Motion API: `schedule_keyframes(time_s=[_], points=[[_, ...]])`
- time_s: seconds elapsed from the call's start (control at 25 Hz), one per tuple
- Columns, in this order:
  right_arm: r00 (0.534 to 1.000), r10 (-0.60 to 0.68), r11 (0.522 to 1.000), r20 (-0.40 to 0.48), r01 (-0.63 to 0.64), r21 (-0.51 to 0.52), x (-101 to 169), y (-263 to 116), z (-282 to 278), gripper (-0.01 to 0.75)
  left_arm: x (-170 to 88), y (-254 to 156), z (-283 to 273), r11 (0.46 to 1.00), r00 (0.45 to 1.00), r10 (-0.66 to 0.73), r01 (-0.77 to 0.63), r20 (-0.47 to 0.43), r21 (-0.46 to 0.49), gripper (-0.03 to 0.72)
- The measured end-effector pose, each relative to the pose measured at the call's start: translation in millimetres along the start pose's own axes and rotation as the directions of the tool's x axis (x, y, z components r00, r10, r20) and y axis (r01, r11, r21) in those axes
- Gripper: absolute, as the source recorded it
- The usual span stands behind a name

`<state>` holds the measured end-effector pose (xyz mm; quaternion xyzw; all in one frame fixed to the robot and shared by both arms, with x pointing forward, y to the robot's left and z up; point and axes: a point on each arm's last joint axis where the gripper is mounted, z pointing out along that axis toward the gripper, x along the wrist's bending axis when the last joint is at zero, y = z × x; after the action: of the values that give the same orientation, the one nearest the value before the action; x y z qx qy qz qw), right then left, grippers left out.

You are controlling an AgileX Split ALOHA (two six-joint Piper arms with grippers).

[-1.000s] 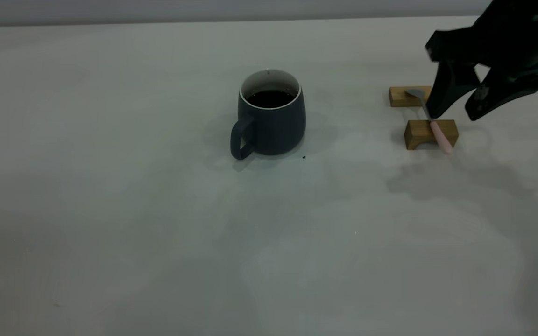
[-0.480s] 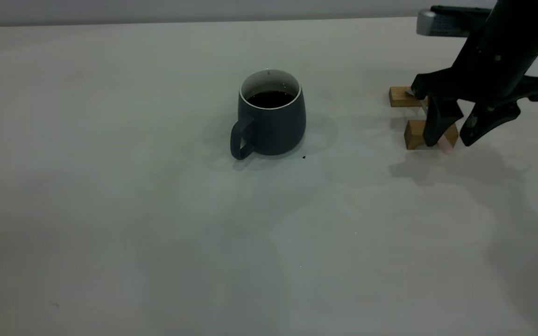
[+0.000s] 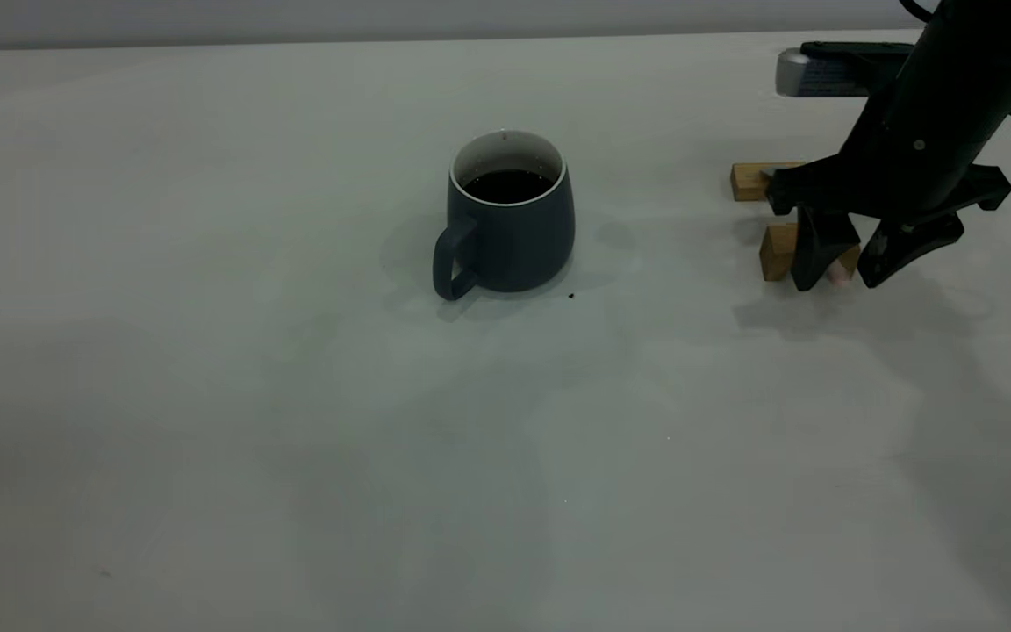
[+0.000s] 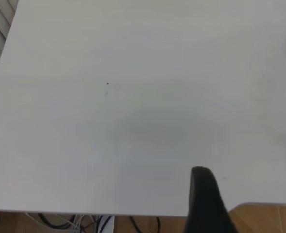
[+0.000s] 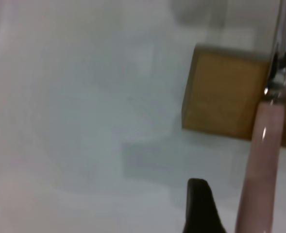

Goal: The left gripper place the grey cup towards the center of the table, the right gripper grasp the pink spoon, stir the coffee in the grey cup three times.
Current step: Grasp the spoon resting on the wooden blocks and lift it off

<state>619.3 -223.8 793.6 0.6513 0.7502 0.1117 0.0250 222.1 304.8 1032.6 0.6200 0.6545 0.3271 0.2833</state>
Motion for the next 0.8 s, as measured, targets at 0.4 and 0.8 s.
schedule_keyframes(time_s=[0.4,0.8], points=[[1.000,0.005,1.000,0.013,-0.005,0.002,-3,-5,19,0.527,0,0,0,1.000,1.000,0.000,0.000,0.000,0.000,0.530],[1.000,-0.003,1.000,0.016,0.003,0.001,-4,-5,19,0.221,0,0,0,1.000,1.000,0.005,-0.005,0.000,0.000,0.530]])
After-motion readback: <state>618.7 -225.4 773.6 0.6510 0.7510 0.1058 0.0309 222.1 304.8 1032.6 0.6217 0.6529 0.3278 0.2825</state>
